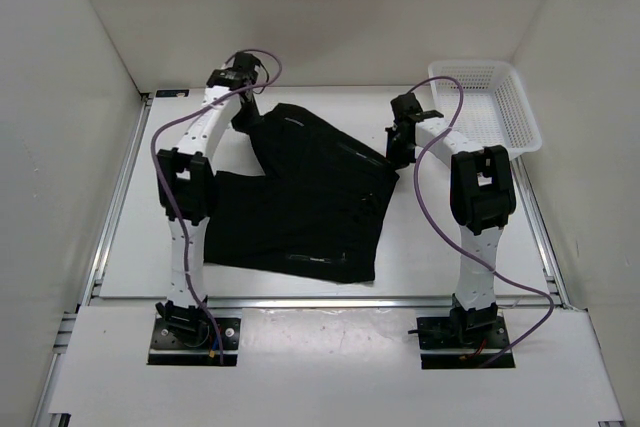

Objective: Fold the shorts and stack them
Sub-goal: Flatten the shorts out

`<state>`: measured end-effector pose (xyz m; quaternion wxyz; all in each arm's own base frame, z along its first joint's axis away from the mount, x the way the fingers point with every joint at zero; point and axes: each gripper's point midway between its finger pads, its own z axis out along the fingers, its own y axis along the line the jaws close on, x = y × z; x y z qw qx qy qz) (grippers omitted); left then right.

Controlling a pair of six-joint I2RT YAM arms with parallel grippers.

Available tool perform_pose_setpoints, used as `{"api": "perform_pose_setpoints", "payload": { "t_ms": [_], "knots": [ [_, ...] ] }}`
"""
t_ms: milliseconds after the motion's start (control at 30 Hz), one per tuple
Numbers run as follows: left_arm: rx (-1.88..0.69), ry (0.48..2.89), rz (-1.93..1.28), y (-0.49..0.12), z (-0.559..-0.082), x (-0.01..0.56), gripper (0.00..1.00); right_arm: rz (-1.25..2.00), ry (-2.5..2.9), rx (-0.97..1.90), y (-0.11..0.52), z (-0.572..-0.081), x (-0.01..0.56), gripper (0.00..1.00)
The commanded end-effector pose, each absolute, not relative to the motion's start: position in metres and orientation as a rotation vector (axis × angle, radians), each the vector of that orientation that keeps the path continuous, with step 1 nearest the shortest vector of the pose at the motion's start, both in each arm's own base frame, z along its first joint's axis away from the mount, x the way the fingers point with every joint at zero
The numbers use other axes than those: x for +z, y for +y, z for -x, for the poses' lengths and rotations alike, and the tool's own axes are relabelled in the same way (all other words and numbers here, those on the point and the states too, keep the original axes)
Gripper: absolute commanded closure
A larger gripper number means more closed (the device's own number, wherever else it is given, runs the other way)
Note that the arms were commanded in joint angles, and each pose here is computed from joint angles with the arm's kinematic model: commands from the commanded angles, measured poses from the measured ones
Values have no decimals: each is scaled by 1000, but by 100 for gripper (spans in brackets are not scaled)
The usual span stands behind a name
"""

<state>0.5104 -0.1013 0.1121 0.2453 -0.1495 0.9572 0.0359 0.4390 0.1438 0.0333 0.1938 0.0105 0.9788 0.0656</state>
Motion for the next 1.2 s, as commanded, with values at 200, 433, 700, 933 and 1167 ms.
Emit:
{"api": "perform_pose_setpoints", "payload": {
  "t_ms": [200,433,700,933,1167],
  "knots": [
    [203,2575,693,-29,-470,115,90,-9,2696,184,147,-457,50,83],
    [250,2633,830,-6,-449,88,53,22,2666,214,151,-460,65,42],
    [135,2493,783,-15,-455,161,30,113,2516,309,184,-450,138,28],
    [26,2625,596,-76,-399,137,64,187,2569,433,220,-360,124,86],
    [-17,2788,615,-95,-337,67,68,86,2738,649,229,-273,54,97]
  ]
}}
